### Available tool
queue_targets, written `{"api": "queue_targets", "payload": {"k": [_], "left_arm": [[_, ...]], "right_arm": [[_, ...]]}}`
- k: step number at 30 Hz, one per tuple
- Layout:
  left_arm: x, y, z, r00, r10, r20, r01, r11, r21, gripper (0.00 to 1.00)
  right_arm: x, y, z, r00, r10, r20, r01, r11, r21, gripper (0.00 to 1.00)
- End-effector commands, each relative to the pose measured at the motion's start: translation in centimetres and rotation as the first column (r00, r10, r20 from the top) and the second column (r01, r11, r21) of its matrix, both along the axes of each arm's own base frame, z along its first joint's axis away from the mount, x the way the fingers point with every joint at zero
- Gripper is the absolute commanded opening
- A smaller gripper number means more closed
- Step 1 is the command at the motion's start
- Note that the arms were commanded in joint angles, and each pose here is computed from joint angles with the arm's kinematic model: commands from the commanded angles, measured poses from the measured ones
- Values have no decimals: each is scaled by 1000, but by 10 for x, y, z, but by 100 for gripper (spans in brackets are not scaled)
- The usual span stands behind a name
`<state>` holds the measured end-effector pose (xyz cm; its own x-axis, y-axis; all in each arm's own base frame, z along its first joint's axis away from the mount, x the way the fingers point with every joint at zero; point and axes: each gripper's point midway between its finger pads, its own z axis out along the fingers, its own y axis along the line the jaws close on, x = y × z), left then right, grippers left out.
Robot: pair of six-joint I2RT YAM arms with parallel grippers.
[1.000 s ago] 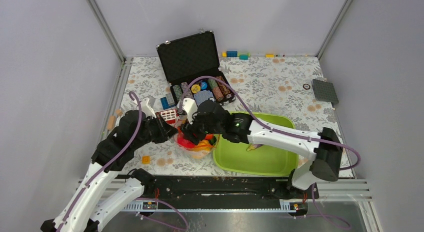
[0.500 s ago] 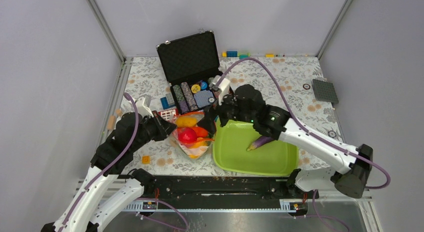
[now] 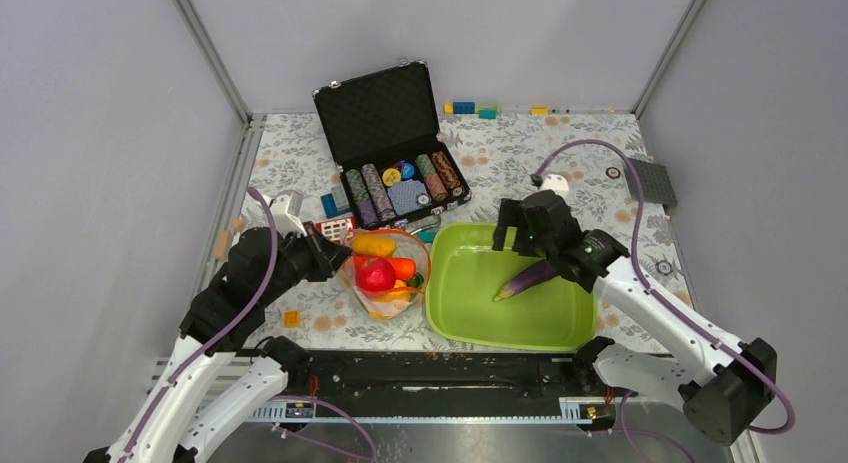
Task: Place the food in the zip-top bag and seal the zipper
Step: Pick up the fake vegetable from the bin.
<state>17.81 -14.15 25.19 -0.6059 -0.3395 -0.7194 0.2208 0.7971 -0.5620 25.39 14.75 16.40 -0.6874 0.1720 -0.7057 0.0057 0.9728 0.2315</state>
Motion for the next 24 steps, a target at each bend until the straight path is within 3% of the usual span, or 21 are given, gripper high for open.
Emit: {"api": "queue_targets", "payload": {"k": [1, 5, 13, 18, 22, 24], "left_arm": [[9, -7, 27, 993, -21, 117, 26, 999, -41, 0], [9, -6, 27, 992, -18, 126, 24, 999, -42, 0], [8, -6, 25, 992, -17, 124, 22, 999, -39, 0], [8, -6, 24, 992, -20, 121, 24, 999, -36, 0], [8, -4, 24, 992, -14, 123, 18, 999, -32, 0], [9, -4, 24, 992, -13, 125, 17, 999, -29, 0]], "right_arm": [[-4, -63, -50, 933, -345, -105, 337, 937, -88, 99], [1, -75, -84, 874, -449, -187, 446, 893, -59, 99], [7, -80, -128, 808, -533, -253, 533, 843, -73, 91], [9, -71, -140, 810, -514, -282, 528, 849, -28, 70], [11, -70, -120, 835, -503, -221, 525, 849, 51, 43], [11, -69, -105, 857, -482, -181, 504, 857, 104, 34]]}}
